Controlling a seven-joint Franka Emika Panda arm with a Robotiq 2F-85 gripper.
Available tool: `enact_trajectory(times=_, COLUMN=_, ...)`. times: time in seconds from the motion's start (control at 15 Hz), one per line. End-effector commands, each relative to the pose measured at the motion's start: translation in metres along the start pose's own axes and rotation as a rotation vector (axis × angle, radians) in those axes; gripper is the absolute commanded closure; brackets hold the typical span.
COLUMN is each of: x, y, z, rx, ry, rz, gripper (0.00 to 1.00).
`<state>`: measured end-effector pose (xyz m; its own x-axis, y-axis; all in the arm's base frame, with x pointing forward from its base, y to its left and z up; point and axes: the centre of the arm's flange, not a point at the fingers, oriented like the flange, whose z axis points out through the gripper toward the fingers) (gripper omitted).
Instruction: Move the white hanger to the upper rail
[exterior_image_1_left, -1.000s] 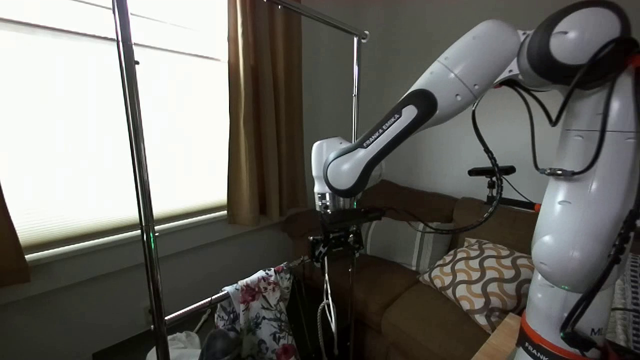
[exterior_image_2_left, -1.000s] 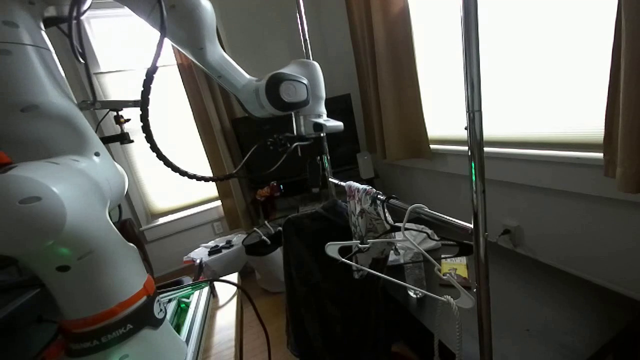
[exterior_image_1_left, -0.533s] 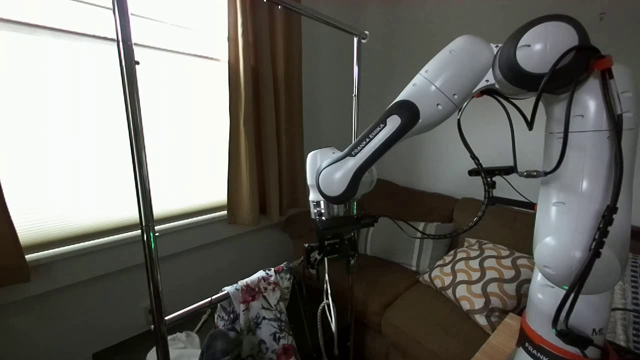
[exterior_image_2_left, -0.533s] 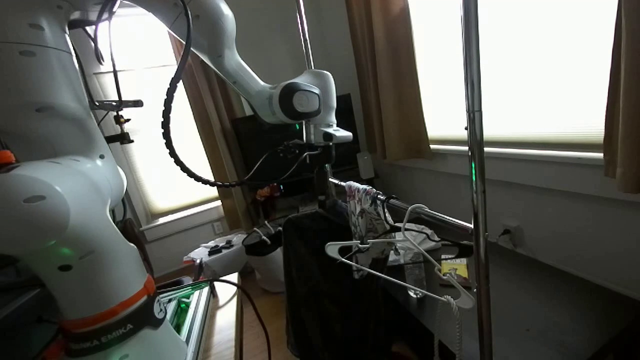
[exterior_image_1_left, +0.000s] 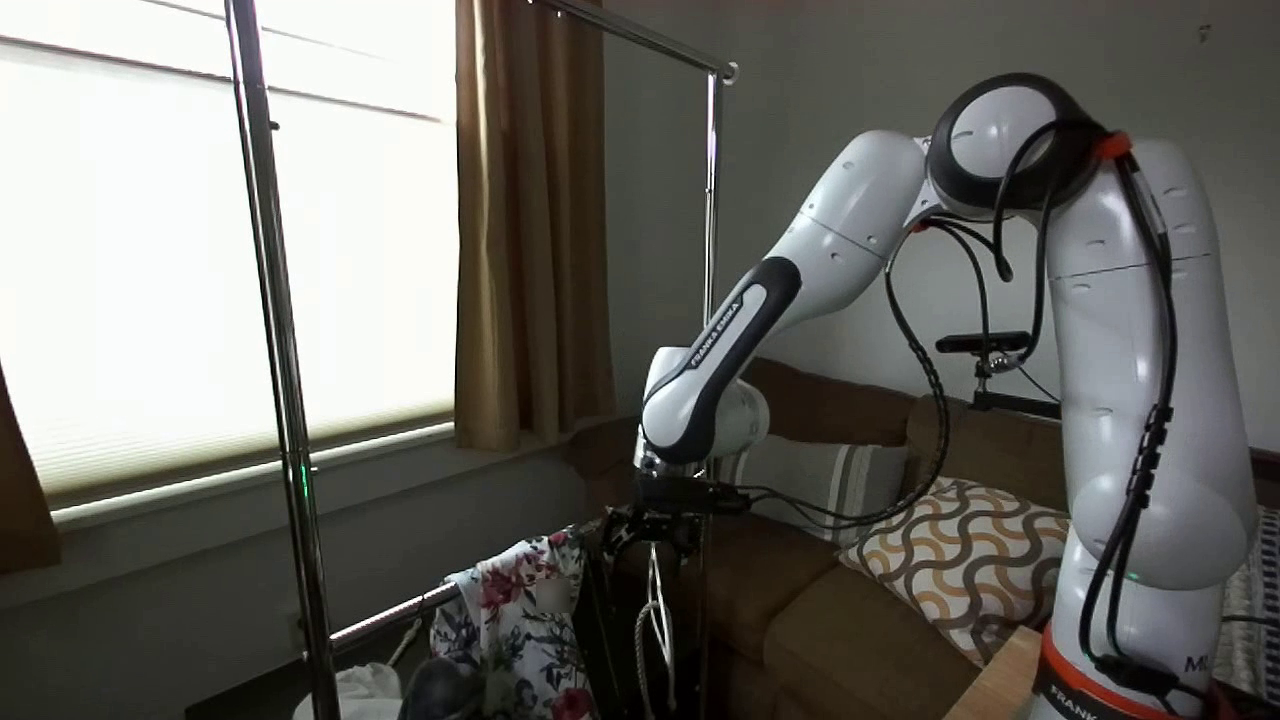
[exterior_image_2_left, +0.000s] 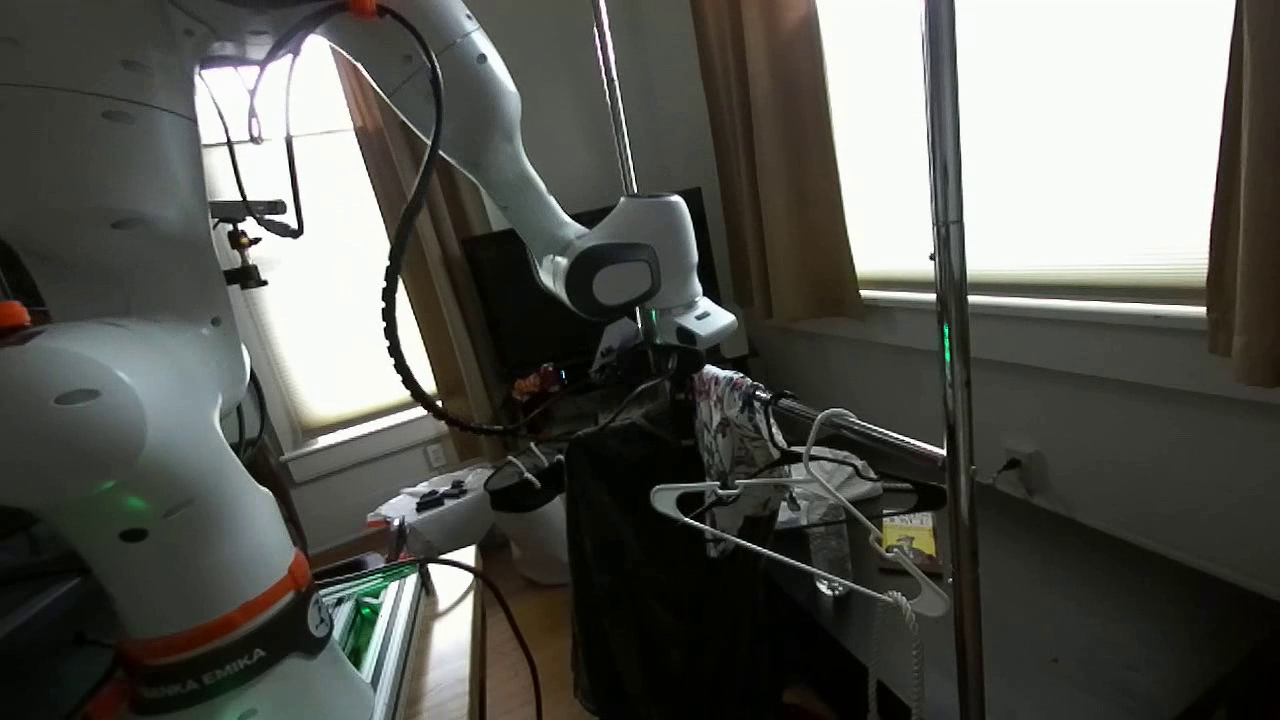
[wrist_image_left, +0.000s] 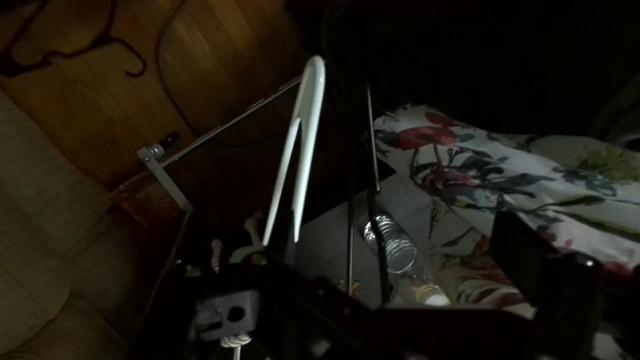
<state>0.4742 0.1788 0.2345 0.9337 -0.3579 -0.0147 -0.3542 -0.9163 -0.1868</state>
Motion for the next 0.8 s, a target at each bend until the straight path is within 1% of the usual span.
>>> enact_trajectory(times=0.0, x=-0.010, y=0.032, z=0.031, rx=-0.043, ry=0.073, rz=0.115, gripper=0.00)
enact_trajectory(times=0.13, x=-0.018, y=0.047, z=0.036, rx=-0.058, ry=0.109, rz=0.164, gripper=0.00)
enact_trajectory(times=0.2, x=-0.019, y=0.047, z=0.042, rx=-0.069, ry=0.114, rz=0.177, gripper=0.00)
enact_trajectory(times=0.27, x=-0.021, y=0.046, z=0.048, rx=-0.102, ry=0.127, rz=0.193, gripper=0.00)
enact_trajectory(times=0.33, x=-0.023, y=0.043, z=0.055, rx=-0.135, ry=0.120, rz=0.203, gripper=0.00)
enact_trajectory(times=0.6, x=-0.041, y=0.035, z=0.063, rx=-0.210, ry=0.132, rz=0.228, gripper=0.00)
enact_trajectory(times=0.67, x=-0.046, y=0.032, z=0.064, rx=-0.226, ry=0.132, rz=0.227, gripper=0.03)
enact_trajectory(times=0.73, x=-0.050, y=0.028, z=0.065, rx=-0.237, ry=0.124, rz=0.219, gripper=0.10)
